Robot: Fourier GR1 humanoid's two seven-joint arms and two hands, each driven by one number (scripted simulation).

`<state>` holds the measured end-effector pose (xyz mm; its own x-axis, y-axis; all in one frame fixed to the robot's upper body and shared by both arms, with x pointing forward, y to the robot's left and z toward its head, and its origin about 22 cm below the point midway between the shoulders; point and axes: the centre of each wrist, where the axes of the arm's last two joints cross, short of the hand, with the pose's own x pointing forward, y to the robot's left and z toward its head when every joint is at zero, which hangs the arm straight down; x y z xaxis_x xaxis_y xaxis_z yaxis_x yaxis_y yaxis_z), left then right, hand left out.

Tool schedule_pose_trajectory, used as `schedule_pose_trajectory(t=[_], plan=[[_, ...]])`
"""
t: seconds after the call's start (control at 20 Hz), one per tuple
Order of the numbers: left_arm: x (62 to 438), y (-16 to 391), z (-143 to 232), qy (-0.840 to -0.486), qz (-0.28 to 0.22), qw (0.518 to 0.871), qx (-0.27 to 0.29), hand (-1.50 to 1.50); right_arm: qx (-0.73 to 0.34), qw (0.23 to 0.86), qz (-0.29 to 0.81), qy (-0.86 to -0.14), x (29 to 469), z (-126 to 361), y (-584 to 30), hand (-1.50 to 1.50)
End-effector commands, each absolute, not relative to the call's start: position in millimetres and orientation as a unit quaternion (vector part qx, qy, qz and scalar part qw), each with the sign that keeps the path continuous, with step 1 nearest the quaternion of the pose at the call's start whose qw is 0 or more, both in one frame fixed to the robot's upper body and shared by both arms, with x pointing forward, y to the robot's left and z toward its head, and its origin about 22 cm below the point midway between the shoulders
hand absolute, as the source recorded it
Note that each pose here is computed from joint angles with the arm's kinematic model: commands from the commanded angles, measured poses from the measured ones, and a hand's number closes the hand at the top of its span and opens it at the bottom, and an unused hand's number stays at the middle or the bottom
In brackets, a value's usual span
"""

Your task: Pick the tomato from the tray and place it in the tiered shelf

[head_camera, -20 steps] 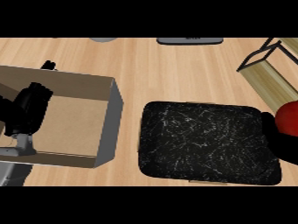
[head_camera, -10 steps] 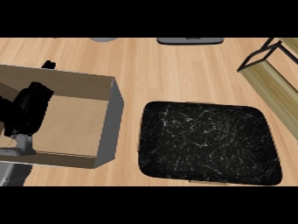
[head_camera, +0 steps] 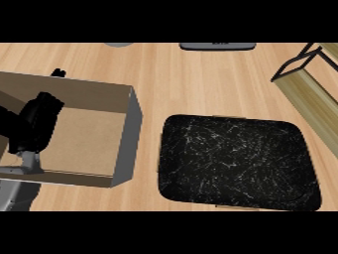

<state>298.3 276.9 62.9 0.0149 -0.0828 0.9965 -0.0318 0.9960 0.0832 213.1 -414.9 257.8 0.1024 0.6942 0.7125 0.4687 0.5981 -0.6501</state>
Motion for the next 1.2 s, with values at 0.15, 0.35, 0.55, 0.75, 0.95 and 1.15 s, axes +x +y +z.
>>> schedule_pose_trajectory(t=[0.15, 0.35, 0.55, 0.75, 0.95, 1.15], plan=[[313.6, 285.6, 49.7, -0.685, -0.017, 0.727, 0.044, 0.00, -0.434, 0.600, 0.096, -0.665, 219.0, 250.2, -452.4, 1.50], [291.5, 289.3, 59.6, -0.691, -0.024, 0.721, 0.040, 0.00, -0.440, 0.602, 0.089, -0.660, 226.0, 220.6, -472.3, 1.50], [299.8, 284.9, 57.3, -0.689, -0.024, 0.724, 0.035, 0.00, -0.463, 0.640, 0.015, -0.613, 233.0, 230.0, -489.0, 1.50], [295.2, 272.5, 72.0, -0.691, -0.024, 0.721, 0.040, 0.00, -0.489, 0.598, 0.013, -0.634, 239.6, 199.4, -499.4, -1.50], [297.4, 278.6, 43.5, -0.697, -0.026, 0.716, 0.036, 0.00, -0.488, 0.558, -0.015, -0.671, 256.4, 214.3, -520.0, -1.50], [312.1, 285.0, 58.6, -0.700, -0.020, 0.713, 0.038, 0.00, -0.481, 0.533, -0.039, -0.695, 256.9, 222.7, -535.4, -1.50]])
